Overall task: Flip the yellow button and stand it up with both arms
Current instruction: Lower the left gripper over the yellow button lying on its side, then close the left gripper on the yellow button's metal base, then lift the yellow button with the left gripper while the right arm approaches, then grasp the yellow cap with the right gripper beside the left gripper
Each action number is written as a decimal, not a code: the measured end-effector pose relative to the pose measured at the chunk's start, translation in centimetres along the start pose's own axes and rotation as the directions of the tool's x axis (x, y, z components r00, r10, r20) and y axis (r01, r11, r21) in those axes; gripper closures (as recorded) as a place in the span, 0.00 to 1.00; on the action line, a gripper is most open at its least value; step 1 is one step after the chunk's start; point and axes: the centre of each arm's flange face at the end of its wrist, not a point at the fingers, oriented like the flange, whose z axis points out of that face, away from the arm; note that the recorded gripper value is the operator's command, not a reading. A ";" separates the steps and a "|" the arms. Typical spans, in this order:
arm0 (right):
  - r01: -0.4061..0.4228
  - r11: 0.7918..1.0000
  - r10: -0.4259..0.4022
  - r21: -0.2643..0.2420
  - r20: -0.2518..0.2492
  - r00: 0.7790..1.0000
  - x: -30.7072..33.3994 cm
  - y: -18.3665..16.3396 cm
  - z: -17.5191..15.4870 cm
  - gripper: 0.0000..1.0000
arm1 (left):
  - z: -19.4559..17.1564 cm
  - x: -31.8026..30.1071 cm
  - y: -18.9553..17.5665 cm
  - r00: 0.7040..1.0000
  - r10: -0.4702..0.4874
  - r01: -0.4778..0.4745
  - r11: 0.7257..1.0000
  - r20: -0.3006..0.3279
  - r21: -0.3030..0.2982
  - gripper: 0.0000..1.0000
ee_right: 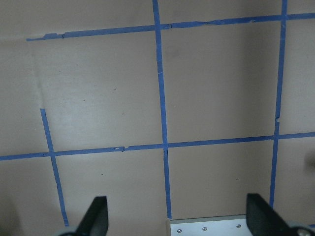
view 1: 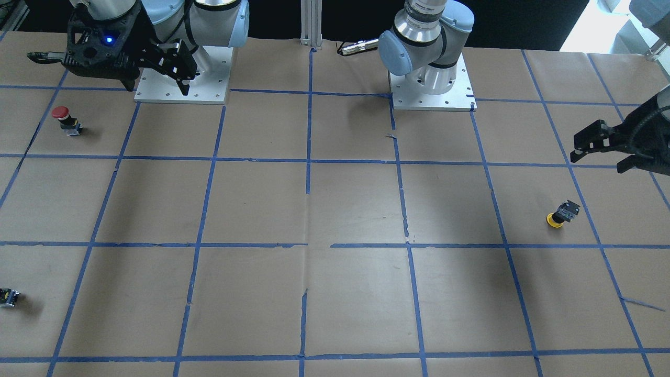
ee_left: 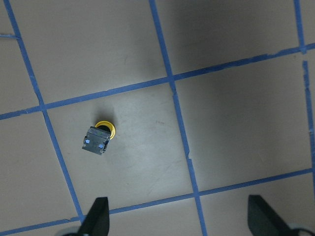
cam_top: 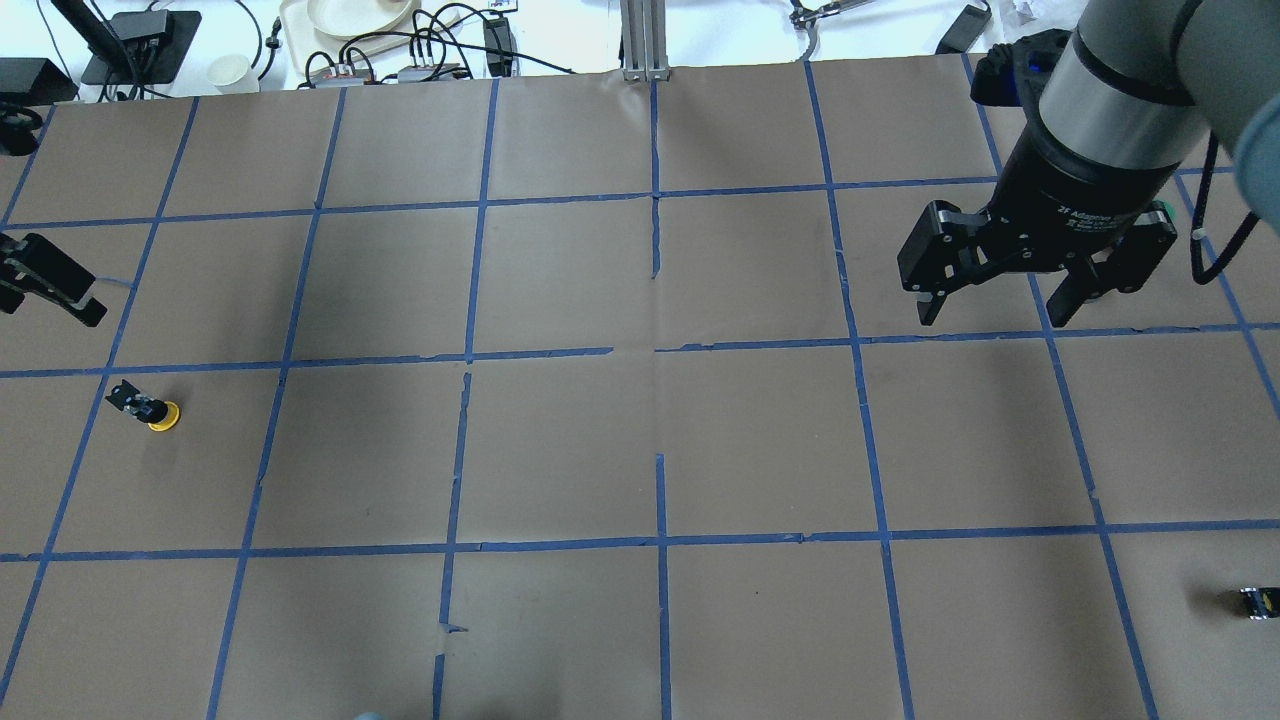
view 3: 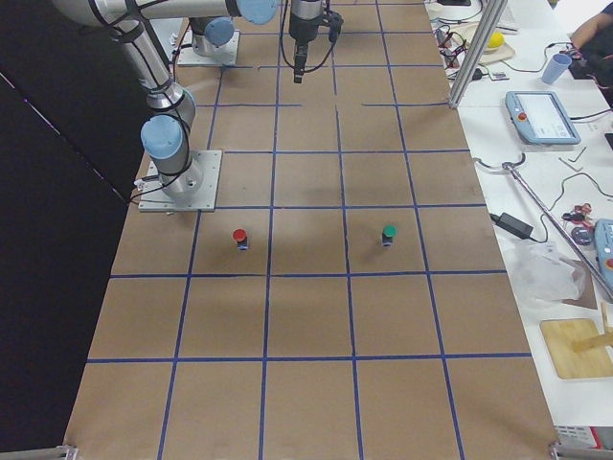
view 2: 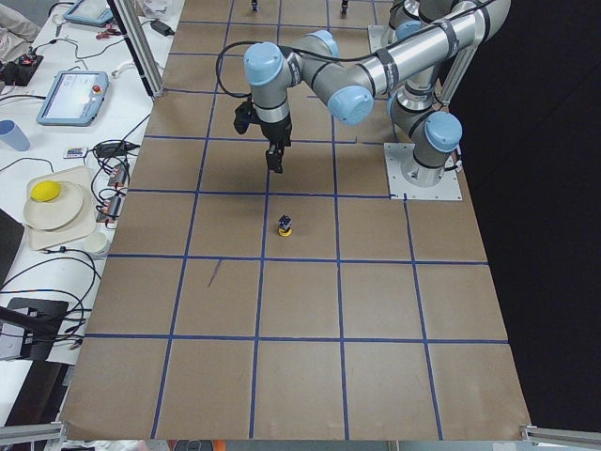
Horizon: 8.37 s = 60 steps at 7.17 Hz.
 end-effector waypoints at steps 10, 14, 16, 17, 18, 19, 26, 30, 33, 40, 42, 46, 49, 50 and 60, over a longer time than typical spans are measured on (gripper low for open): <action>-0.002 1.000 0.002 0.008 0.002 1.000 0.4 -0.3 -0.1 0.00 | 17.3 -7.9 1.1 0.952 0.306 -0.305 0.945 0.008 0.118 0.03; -0.045 0.999 0.045 0.010 0.007 0.999 0.4 -0.3 0.0 0.00 | 18.1 -7.4 1.3 0.945 0.326 -0.326 0.940 0.017 0.099 0.04; -0.174 0.985 0.174 0.009 0.023 0.984 0.1 -0.4 -0.2 0.00 | 18.5 -7.5 1.3 0.941 0.338 -0.338 0.937 0.015 0.085 0.08; -0.206 0.979 0.205 0.008 0.036 0.978 -0.1 -0.3 -0.3 0.00 | 18.7 -7.5 1.3 0.939 0.344 -0.344 0.935 0.013 0.082 0.19; -0.216 0.976 0.215 0.011 0.044 0.976 -0.2 -0.3 -0.4 0.00 | 18.8 -7.5 1.2 0.938 0.348 -0.347 0.934 0.012 0.081 0.32; -0.220 0.975 0.219 0.012 0.046 0.975 -0.2 -0.4 -0.4 0.00 | 18.8 -7.5 1.2 0.937 0.349 -0.349 0.934 0.012 0.081 0.42; -0.219 0.976 0.218 0.013 0.041 0.975 -0.2 -0.2 -0.3 0.00 | 13.8 -4.7 0.1 0.929 0.370 -0.367 0.918 0.012 0.150 0.88; -0.349 0.936 0.349 -0.038 0.200 0.915 -1.5 -1.4 -1.3 0.00 | 9.7 3.1 -1.0 0.868 0.434 -0.327 0.865 -0.242 0.379 0.93; -0.511 0.837 0.541 -0.193 0.428 0.724 -0.5 -5.5 -3.3 0.00 | 7.6 11.9 -2.0 0.738 0.413 -0.147 0.870 -0.534 0.470 0.93; -0.510 0.703 0.708 -0.496 0.557 0.434 -4.8 -6.0 -2.1 0.01 | -1.1 29.2 -3.8 0.320 0.180 0.302 0.911 -0.930 0.280 0.93; -0.498 0.643 0.763 -0.582 0.546 0.346 -6.1 -6.7 -2.2 0.01 | -2.5 33.2 -4.0 0.189 0.178 0.326 0.916 -0.966 0.233 0.93; -0.471 0.593 0.801 -0.653 0.538 0.262 -9.0 -6.4 -3.8 0.01 | -3.2 35.4 -3.9 0.111 0.162 0.331 0.924 -0.980 0.191 0.93; -0.443 0.585 0.808 -0.680 0.538 0.240 -9.4 -6.3 -4.0 0.18 | -3.0 35.4 -3.9 0.106 0.166 0.333 0.923 -0.980 0.192 0.93; -0.440 0.585 0.808 -0.681 0.539 0.239 -9.4 -6.4 -4.0 0.35 | -2.9 35.4 -3.9 0.106 0.165 0.333 0.923 -0.981 0.192 0.93; -0.445 0.585 0.807 -0.678 0.540 0.239 -9.1 -6.6 -3.8 0.84 | -2.8 35.5 -3.8 0.073 0.047 0.339 0.938 -0.996 0.069 0.00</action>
